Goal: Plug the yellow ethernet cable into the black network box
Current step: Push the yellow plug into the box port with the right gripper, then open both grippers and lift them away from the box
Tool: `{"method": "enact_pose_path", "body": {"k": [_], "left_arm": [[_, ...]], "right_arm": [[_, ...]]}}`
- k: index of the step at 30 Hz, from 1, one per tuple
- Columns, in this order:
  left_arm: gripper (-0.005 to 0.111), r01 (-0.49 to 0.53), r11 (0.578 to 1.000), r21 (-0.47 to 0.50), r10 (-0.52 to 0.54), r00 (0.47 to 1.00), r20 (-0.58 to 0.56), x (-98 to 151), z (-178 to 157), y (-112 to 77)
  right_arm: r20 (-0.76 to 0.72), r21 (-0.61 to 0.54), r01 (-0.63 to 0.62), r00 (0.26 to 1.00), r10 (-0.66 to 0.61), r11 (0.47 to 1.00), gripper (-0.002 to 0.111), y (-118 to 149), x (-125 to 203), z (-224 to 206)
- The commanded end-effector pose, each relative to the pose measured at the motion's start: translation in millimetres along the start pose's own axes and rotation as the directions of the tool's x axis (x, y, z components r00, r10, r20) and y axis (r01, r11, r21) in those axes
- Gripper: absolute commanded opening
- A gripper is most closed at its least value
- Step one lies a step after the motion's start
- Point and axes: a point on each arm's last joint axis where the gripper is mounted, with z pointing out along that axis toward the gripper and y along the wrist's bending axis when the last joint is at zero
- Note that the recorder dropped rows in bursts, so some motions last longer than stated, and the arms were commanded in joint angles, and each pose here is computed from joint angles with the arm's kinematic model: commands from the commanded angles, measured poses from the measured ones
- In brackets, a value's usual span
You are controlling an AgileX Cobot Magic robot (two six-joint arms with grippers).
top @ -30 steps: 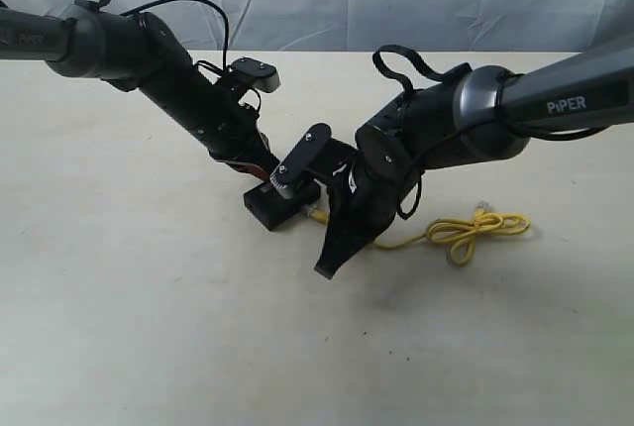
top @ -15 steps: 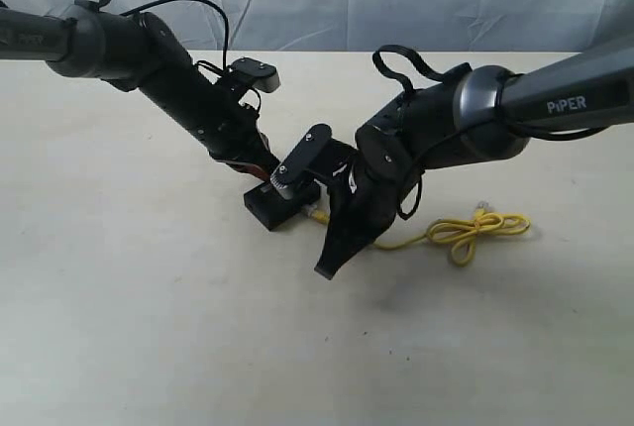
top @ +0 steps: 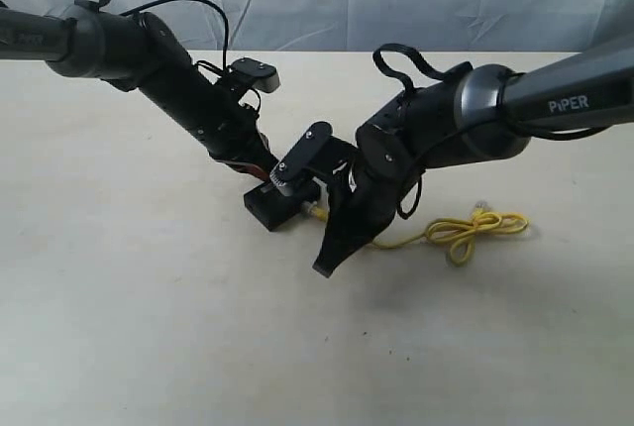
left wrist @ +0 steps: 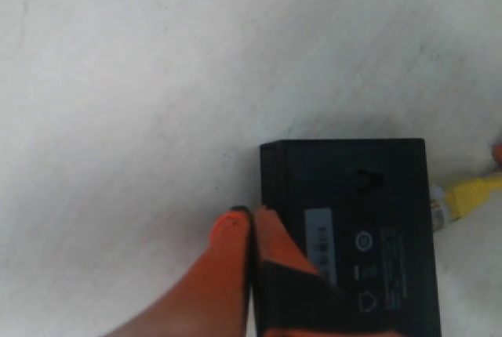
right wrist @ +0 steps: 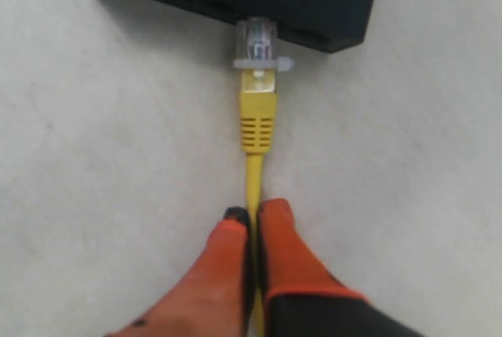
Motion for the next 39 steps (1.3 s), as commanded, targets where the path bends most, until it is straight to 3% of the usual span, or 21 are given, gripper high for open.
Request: {"method": "enact_pose_path", "body": {"k": [1,7,19,21,23,26,28,31,33,34,35,36,39], "left_arm": [[0.000,-0.002,1.000,0.021,0.002,1.000,-0.009,0,1,-1.7],[0.000,-0.002,1.000,0.022,0.002,1.000,-0.010,0,1,-1.8],[0.000,-0.015,0.999,0.046,0.016,1.000,-0.023,1,1,-3.9],[0.000,0.002,0.999,0.046,-0.001,1.000,-0.024,1,1,-3.9],[0.000,0.067,0.998,0.008,-0.066,0.998,-0.021,0,-1,-1.6],[0.000,0.137,0.978,-0.160,-0.138,0.990,0.002,-4,-15,7.9],[0.000,0.163,0.951,-0.263,-0.169,0.986,-0.003,-6,-31,10.1],[0.000,0.198,0.893,-0.403,-0.220,0.976,-0.006,-8,-61,8.8],[0.000,0.198,0.842,-0.501,-0.214,0.976,0.027,-8,-98,-2.9],[0.000,0.197,0.833,-0.517,-0.202,0.978,0.048,-6,-117,-14.5],[0.000,0.204,0.832,-0.516,-0.193,0.978,0.075,-3,-131,-25.3],[0.000,0.230,0.823,-0.519,-0.187,0.973,0.136,3,-152,-41.9],[0.000,0.298,0.800,-0.521,-0.144,0.938,0.315,27,-198,-82.0]], "right_arm": [[0.015,0.011,-0.073,0.997,0.072,0.997,-0.001,-2,-1,1],[0.012,0.030,-0.121,0.993,0.120,0.992,-0.001,-4,0,1],[0.175,0.038,-0.129,0.977,0.120,0.991,-0.001,-5,-15,0],[0.168,0.027,-0.151,0.975,0.145,0.988,0.006,-5,-15,0],[0.145,0.021,-0.160,0.977,0.156,0.987,0.021,-4,-13,0],[0.093,0.014,-0.182,0.979,0.180,0.983,0.049,-4,-7,1],[0.050,0.009,-0.268,0.962,0.267,0.963,0.056,-8,-2,-3],[0.004,-0.007,-0.419,0.908,0.419,0.908,0.050,-22,7,-19],[-0.026,-0.025,-0.537,0.844,0.536,0.843,0.029,-40,18,-46],[-0.055,-0.028,-0.591,0.806,0.589,0.806,0.011,-50,28,-66],[-0.064,-0.027,-0.624,0.780,0.622,0.781,-0.001,-57,36,-77],[-0.035,-0.037,-0.679,0.734,0.678,0.733,0.000,-67,49,-98],[0.024,-0.031,-0.743,0.669,0.743,0.669,0.000,-69,84,-131]]}}
